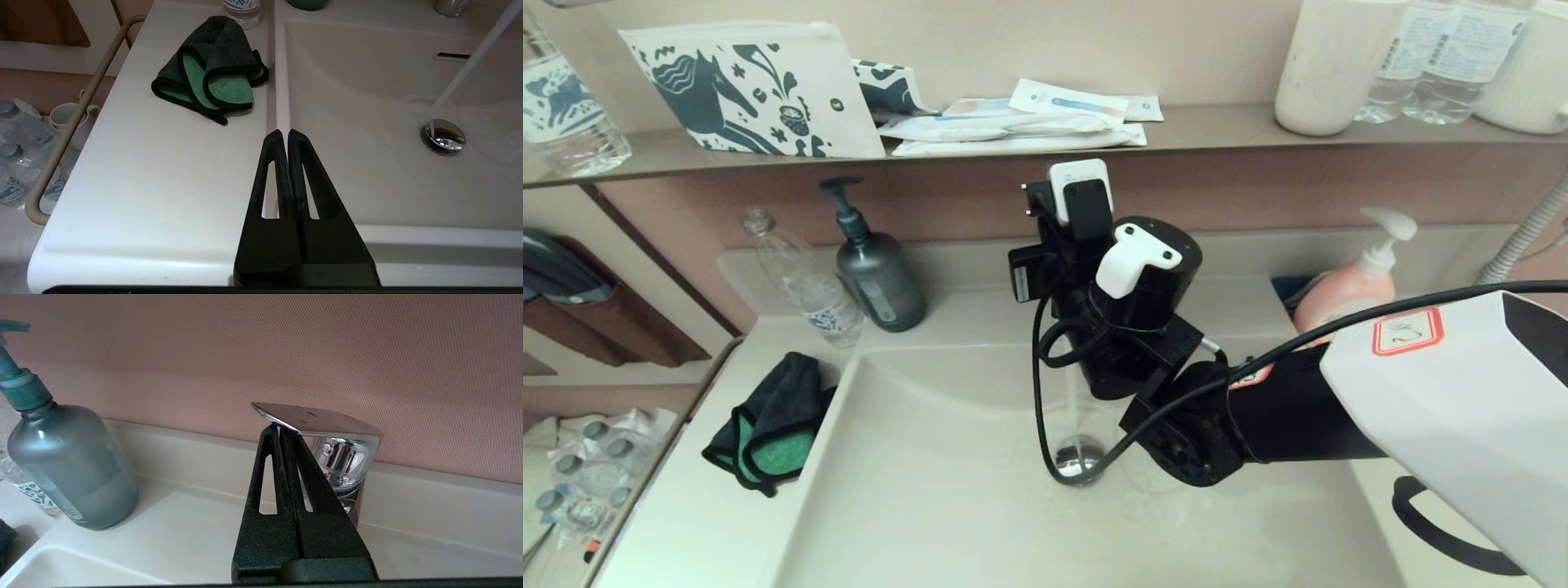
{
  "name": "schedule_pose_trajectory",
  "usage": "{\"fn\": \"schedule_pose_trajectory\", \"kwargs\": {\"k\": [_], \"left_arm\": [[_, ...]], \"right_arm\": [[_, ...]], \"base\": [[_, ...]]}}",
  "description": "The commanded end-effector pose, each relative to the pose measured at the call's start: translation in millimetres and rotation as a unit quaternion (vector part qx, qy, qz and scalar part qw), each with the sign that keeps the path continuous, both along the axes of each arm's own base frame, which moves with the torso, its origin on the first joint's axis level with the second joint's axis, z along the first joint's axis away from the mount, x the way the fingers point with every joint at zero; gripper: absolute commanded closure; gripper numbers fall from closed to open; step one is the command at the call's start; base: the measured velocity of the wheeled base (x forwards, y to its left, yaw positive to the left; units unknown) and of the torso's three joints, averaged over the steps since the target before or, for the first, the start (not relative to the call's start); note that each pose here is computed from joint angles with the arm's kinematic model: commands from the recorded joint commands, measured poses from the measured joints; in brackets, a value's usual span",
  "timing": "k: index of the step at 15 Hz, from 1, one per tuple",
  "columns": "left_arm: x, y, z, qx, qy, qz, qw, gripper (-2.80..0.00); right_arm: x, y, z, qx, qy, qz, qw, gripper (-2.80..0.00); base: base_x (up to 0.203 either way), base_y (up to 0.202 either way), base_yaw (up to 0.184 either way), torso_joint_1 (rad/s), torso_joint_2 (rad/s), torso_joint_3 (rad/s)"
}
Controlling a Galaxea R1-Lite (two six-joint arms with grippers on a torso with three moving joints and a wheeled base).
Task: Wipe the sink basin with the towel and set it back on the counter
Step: Turn on the faucet
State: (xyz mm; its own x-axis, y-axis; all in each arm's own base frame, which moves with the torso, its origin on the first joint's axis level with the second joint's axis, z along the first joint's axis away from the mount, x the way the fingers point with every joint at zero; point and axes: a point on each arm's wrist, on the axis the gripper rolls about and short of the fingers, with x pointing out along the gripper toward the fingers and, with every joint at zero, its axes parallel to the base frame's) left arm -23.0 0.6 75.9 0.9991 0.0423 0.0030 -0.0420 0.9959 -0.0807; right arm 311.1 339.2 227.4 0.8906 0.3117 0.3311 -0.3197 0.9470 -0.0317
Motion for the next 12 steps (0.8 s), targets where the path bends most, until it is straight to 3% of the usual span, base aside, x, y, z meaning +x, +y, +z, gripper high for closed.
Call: {"fn": "schedule_pose_trajectory", "kwargs": {"k": [1,12], "left_arm": [[0.1,0.0,0.0,0.0,0.001,0.0,1.0,0.0],[0.1,0.0,0.0,0.0,0.001,0.0,1.0,0.0]], "right_arm": [[-2.9,-3.3,8.7,0.009,-0.008,-0.002,1.0,0.0],[-11.5,-10.2,27.8,0.022,-0.019,0.0,1.0,0.0]], "base": [[0.0,0.0,0.0,0.0,0.0,0.0],[0.0,0.0,0.0,0.0,0.0,0.0]]}}
